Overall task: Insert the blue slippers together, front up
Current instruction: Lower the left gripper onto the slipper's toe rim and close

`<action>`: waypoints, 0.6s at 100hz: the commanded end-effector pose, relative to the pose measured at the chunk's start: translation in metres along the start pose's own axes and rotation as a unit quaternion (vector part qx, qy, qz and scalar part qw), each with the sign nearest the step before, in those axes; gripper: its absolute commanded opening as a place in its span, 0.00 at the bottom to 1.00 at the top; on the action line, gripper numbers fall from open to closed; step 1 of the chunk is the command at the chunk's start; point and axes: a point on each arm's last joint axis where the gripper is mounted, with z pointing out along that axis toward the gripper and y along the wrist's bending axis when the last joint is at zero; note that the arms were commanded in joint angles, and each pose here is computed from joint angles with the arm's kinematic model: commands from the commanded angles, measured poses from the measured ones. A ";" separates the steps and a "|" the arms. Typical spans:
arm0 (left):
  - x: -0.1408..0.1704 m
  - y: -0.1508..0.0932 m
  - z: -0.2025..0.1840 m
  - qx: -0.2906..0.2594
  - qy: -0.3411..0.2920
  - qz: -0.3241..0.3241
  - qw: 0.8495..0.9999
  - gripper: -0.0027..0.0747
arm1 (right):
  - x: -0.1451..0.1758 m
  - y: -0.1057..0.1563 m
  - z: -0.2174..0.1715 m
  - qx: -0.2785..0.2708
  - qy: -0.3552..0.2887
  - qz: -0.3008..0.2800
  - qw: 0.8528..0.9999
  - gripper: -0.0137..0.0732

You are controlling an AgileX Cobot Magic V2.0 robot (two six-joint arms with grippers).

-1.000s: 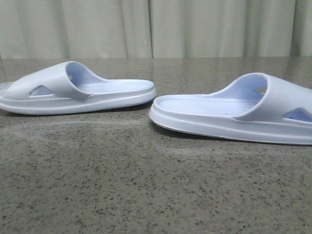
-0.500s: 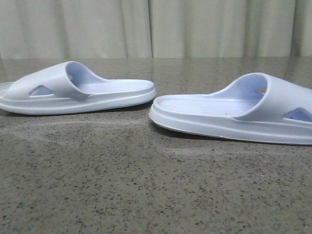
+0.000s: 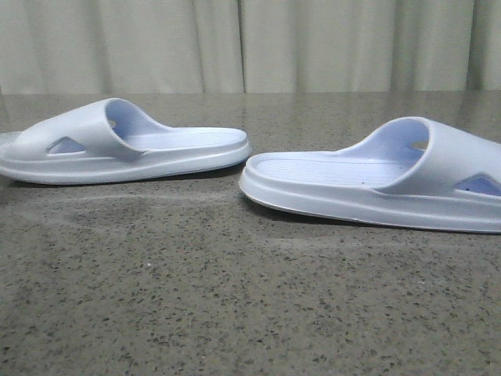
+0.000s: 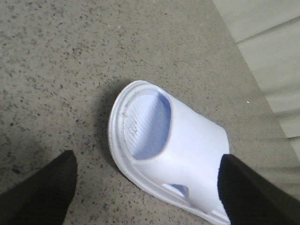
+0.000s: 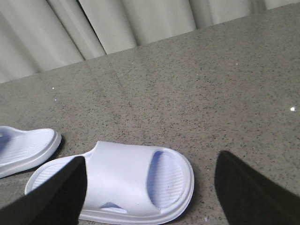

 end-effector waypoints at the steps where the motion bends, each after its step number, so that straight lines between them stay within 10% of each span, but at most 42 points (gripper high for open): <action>1: -0.011 -0.008 0.003 0.009 -0.031 -0.020 0.999 0.74 | -0.017 0.003 -0.001 -0.004 -0.049 0.004 0.999 0.72; 60: -0.014 0.007 0.031 -0.038 -0.019 -0.055 0.998 0.74 | -0.017 0.003 -0.001 -0.005 -0.049 0.005 0.999 0.72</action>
